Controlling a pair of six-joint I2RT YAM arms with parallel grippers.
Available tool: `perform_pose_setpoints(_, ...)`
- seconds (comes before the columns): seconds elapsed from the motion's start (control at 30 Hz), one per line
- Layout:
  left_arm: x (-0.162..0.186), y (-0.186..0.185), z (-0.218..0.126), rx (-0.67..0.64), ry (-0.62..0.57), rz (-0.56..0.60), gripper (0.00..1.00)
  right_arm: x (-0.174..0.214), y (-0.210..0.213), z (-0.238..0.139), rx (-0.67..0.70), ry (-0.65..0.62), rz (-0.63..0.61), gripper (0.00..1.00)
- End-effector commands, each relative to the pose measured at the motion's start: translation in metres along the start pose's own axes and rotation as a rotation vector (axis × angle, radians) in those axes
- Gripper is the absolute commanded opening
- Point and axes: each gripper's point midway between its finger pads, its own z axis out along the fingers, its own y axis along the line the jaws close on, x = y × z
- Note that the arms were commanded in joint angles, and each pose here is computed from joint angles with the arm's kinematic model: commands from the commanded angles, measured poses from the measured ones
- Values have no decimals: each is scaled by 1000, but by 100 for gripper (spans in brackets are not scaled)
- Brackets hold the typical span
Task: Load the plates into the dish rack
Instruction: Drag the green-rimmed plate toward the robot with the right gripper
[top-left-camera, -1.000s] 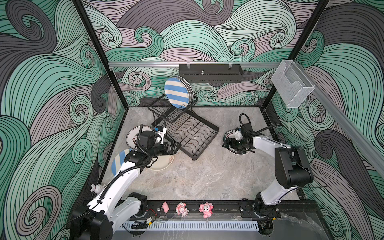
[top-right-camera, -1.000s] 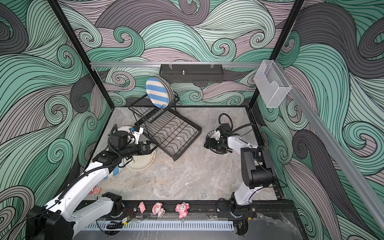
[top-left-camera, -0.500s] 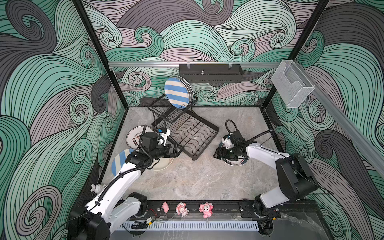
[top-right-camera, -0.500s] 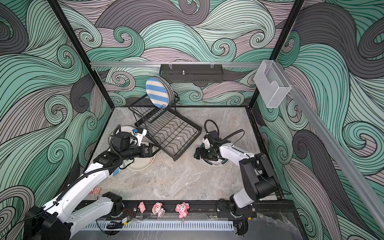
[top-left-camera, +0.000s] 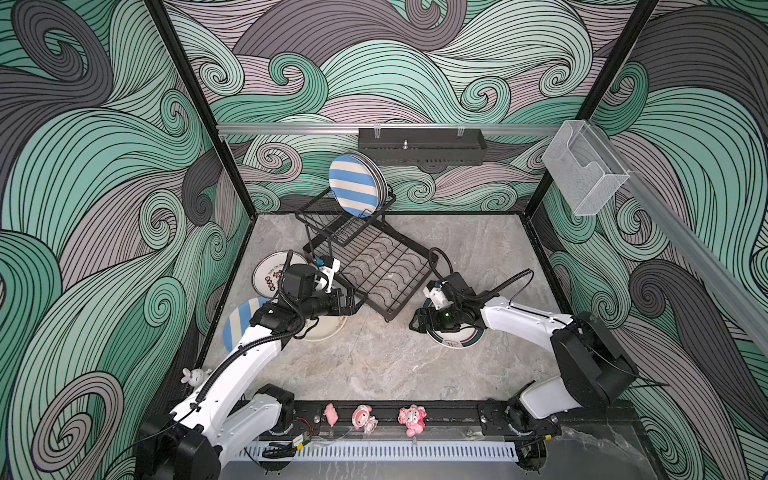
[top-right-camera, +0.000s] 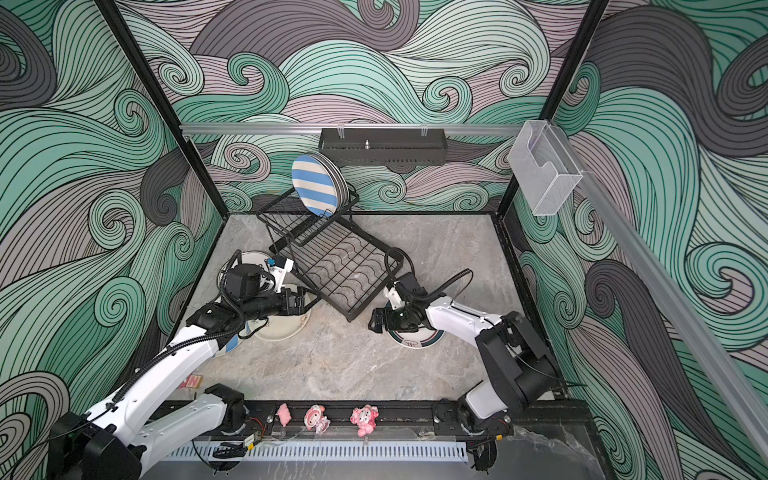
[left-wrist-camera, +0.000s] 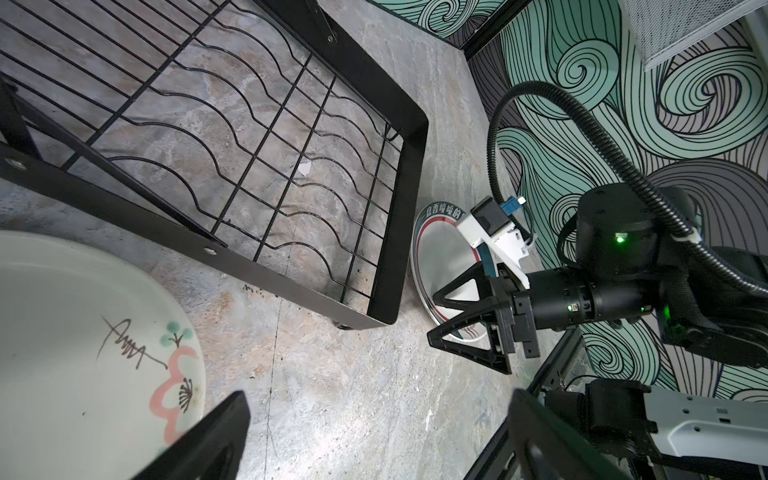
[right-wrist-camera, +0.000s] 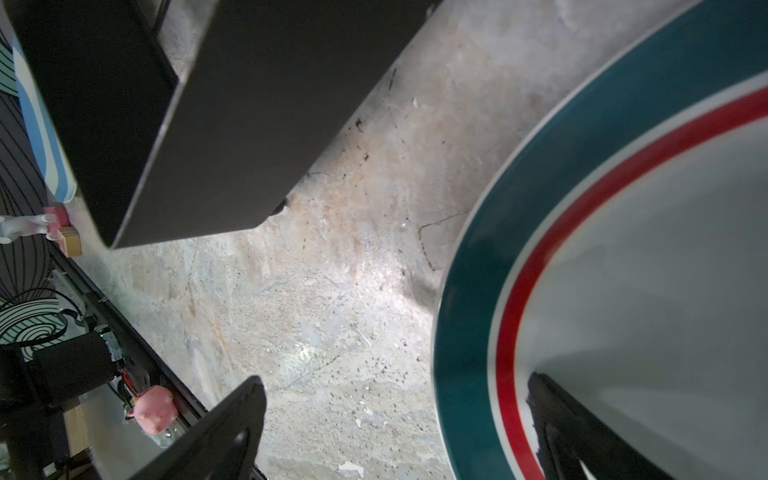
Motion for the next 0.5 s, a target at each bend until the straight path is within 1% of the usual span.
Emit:
perform_pose_setpoints(0.0,-2,-7,-7,2,-11,21,99,4,7,4,-16,25,23,98)
perform_pose_setpoints(0.3,7,-1,-5,-10,4,12,99,13,18,18,-51,49,31,98)
perform_pose_setpoints(0.47,9,-1,-5,-9,0,0,99,17,36,26,-77,61,-2,97)
